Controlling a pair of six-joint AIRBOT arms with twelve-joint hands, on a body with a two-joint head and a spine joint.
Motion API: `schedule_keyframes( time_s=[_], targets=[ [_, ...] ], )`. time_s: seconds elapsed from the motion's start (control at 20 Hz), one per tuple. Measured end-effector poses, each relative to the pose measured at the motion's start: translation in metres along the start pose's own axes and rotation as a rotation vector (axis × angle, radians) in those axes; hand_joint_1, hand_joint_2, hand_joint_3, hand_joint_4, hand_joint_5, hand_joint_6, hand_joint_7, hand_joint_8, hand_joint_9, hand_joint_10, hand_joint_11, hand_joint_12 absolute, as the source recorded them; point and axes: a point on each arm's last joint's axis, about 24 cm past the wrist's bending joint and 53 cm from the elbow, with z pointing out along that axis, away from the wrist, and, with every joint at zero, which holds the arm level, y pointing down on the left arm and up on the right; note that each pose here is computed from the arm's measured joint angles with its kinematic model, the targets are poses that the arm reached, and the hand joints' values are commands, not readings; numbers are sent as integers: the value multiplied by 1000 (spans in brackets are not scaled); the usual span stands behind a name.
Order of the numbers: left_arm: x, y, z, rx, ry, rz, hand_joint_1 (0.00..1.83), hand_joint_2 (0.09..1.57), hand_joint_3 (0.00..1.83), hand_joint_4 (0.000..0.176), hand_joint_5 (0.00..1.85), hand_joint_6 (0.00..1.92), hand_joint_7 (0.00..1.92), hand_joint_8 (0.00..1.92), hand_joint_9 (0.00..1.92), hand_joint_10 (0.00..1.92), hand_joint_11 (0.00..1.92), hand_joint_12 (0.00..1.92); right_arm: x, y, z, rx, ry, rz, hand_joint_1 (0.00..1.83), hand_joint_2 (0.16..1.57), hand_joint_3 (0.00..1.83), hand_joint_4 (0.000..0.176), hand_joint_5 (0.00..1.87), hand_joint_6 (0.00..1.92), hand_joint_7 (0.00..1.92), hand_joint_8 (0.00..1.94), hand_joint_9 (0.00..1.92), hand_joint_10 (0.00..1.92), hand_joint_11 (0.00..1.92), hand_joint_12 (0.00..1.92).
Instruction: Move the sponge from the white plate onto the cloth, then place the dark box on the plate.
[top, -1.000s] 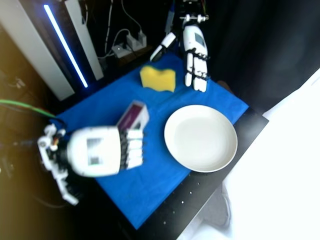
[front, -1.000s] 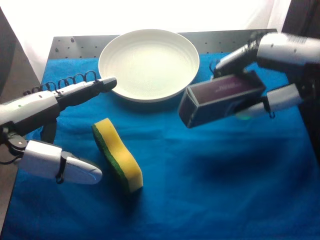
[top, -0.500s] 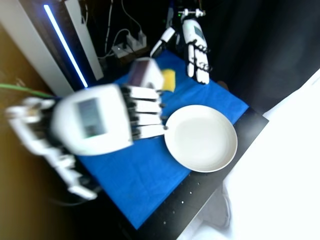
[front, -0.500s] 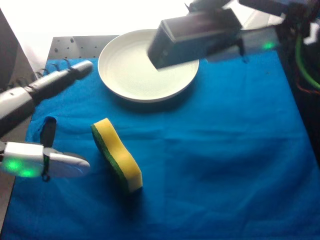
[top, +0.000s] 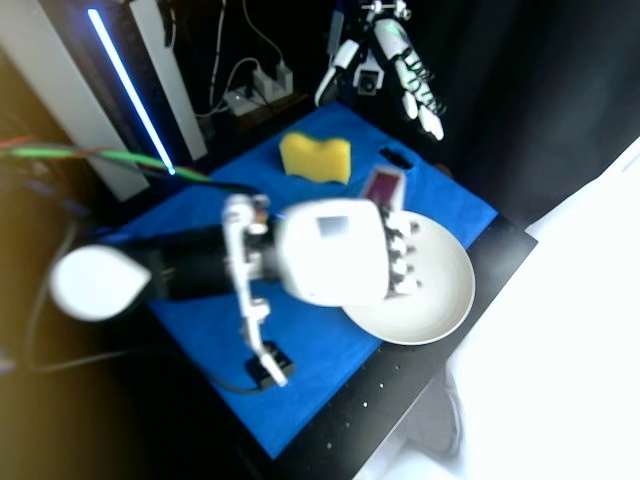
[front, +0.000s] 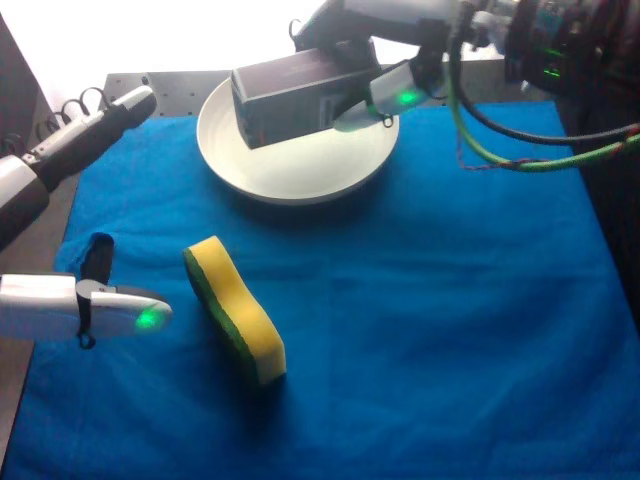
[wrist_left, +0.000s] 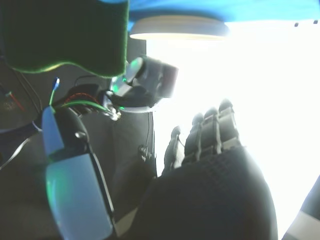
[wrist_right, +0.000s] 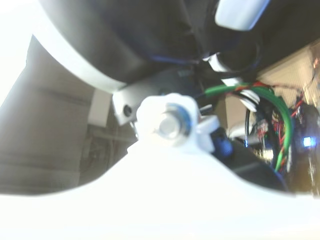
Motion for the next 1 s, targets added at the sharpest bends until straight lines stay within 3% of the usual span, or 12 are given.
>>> schedule_keyframes(
  time_s=[0.05,0.15,0.2,0.25,0.3,0.35,0.4,0.45,0.6,0.7,0.85,1.0],
  targets=[
    [2,-2,3,9,-1,-9,922,727,0,175,0,0,0,0,0,0,0,0,14,-9,9,50,33,-47,1199,1169,1,18,863,1181,880,1239,988,1330,937,1480],
    [2,-3,4,16,-2,-6,904,724,0,169,0,0,0,0,0,0,0,0,20,-14,12,79,48,-71,1174,1203,11,18,804,1252,808,1365,891,1455,860,1612],
    [0,-4,5,18,-8,-8,898,722,0,166,0,0,0,0,0,0,0,0,21,-20,13,103,48,-71,1140,1181,2,0,839,1203,659,1576,832,1762,907,1859],
    [0,-5,5,20,-11,-7,907,725,0,161,0,0,0,0,0,0,0,0,20,-23,14,116,45,-72,1028,1082,0,0,513,579,440,1000,664,1316,751,1624],
    [-1,-4,5,20,-11,-7,893,725,0,157,0,0,0,0,0,0,0,0,18,-28,14,136,47,-91,902,1027,0,63,363,176,350,386,517,769,440,1338],
    [-1,-5,5,20,-10,-7,904,716,0,158,0,0,0,0,0,0,0,0,17,-34,13,160,52,-114,821,945,0,153,91,34,134,98,238,269,87,890],
    [-1,-5,5,21,-10,-6,908,714,0,150,0,0,0,0,0,0,3,1,16,-38,13,177,52,-121,766,889,0,171,17,6,26,19,57,53,17,254],
    [0,-5,5,21,-9,-6,888,708,0,148,0,0,0,0,0,0,0,0,16,-40,12,185,53,-125,748,842,0,175,3,0,4,3,11,10,3,50],
    [-1,-5,5,22,-10,-6,903,725,0,169,0,0,0,0,0,0,0,0,16,-37,13,173,54,-121,661,814,0,176,0,0,0,0,0,0,0,0],
    [-2,-5,5,23,-17,-8,872,732,0,163,0,0,0,0,0,0,29,13,11,-29,7,131,48,-97,679,787,0,176,0,0,0,0,0,0,0,0],
    [-8,-8,4,37,-44,-16,851,743,4,165,0,0,0,0,0,0,1,3,-31,-8,-30,-2,-38,28,591,808,0,176,0,0,0,0,0,0,0,0],
    [-14,-11,3,51,-69,-18,831,728,0,176,0,0,0,0,0,0,13,9,-71,-7,-94,-102,-148,164,693,792,0,176,0,0,0,0,0,0,0,0]
  ],
)
